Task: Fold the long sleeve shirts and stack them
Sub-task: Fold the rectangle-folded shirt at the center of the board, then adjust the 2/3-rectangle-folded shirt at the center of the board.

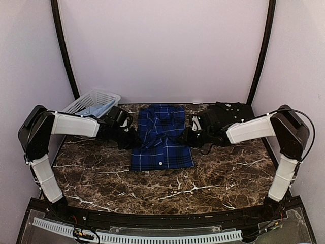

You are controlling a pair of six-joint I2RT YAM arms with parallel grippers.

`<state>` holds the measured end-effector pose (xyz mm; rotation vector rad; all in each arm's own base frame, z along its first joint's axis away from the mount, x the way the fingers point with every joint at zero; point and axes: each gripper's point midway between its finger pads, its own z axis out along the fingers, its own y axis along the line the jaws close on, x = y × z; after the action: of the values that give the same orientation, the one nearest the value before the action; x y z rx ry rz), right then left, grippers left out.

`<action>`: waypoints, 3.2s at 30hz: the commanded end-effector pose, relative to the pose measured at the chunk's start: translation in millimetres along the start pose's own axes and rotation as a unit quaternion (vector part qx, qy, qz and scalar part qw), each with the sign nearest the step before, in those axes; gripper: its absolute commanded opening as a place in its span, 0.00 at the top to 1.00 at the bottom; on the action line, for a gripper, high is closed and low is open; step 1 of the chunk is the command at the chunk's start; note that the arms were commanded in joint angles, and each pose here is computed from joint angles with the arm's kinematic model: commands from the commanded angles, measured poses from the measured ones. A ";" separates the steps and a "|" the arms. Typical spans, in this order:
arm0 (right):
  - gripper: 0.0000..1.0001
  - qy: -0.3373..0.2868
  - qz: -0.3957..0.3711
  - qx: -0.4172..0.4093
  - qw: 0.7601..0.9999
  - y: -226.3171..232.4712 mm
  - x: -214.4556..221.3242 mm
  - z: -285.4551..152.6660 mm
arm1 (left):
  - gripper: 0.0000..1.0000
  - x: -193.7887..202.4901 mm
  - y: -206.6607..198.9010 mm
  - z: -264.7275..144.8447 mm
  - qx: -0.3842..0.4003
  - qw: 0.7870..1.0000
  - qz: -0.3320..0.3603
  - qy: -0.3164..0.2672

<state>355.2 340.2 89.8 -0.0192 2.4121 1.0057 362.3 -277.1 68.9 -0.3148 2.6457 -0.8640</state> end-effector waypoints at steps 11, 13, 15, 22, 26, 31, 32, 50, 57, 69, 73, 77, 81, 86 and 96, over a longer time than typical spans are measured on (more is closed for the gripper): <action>0.27 0.004 -0.076 0.038 0.996 -12.4 6.6 -38.4 | 0.21 -5.6 5.7 -39.4 -0.006 0.998 0.058 -0.019; 0.26 0.011 -0.076 0.045 0.996 -19.4 11.0 -34.1 | 0.20 -2.6 12.6 -36.4 -0.016 0.998 0.060 -0.011; 0.28 0.013 -0.078 0.050 0.996 -22.2 10.0 -29.3 | 0.20 -2.2 14.8 -32.5 -0.017 0.998 0.061 -0.006; 0.30 0.011 -0.086 0.078 0.993 -40.6 -10.8 -10.7 | 0.30 -8.6 20.4 -3.4 -0.046 0.995 0.081 0.026; 0.31 0.022 -0.092 0.075 0.993 -46.5 -14.2 2.4 | 0.35 -15.7 21.7 10.0 -0.055 0.994 0.086 0.028; 0.41 0.036 -0.097 0.054 0.993 -39.6 -14.4 14.7 | 0.52 -24.2 10.8 12.9 -0.046 0.994 0.091 0.025; 0.43 0.035 -0.098 0.049 0.993 -37.8 -14.8 15.6 | 0.55 -24.5 9.4 12.7 -0.044 0.995 0.091 0.026; 1.00 0.013 -0.126 0.004 0.992 6.8 -22.6 -15.3 | 0.66 -20.8 -20.0 -30.2 0.005 0.994 0.110 0.012; 1.00 0.024 -0.123 0.002 0.992 8.9 -11.2 -12.8 | 0.55 -19.9 4.2 -21.5 -0.045 0.992 0.114 0.013; 1.00 0.030 -0.124 0.002 0.992 11.8 -7.7 -10.0 | 0.59 -24.3 24.8 8.0 -0.093 0.988 0.116 0.033; 1.00 0.032 -0.124 0.002 0.992 12.8 -4.9 -8.2 | 0.66 -25.8 22.6 8.9 -0.091 0.989 0.116 0.033; 1.00 0.034 -0.125 0.003 0.992 12.3 -3.0 -6.4 | 0.67 -29.7 17.6 5.1 -0.091 0.988 0.118 0.029; 1.00 0.034 -0.124 0.005 0.992 10.9 -1.9 -5.4 | 0.69 -36.5 14.2 0.8 -0.098 0.987 0.124 0.019; 1.00 0.033 -0.125 0.004 0.992 11.8 -2.8 -4.6 | 0.74 -35.6 18.5 2.0 -0.111 0.986 0.125 0.027; 1.00 0.034 -0.125 0.004 0.992 10.9 -2.2 -5.1 | 0.74 -26.5 21.1 10.2 -0.119 0.984 0.125 0.042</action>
<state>352.5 340.2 101.4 -0.3506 2.4119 0.8825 390.2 -254.3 53.9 -0.0268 2.7765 -0.5099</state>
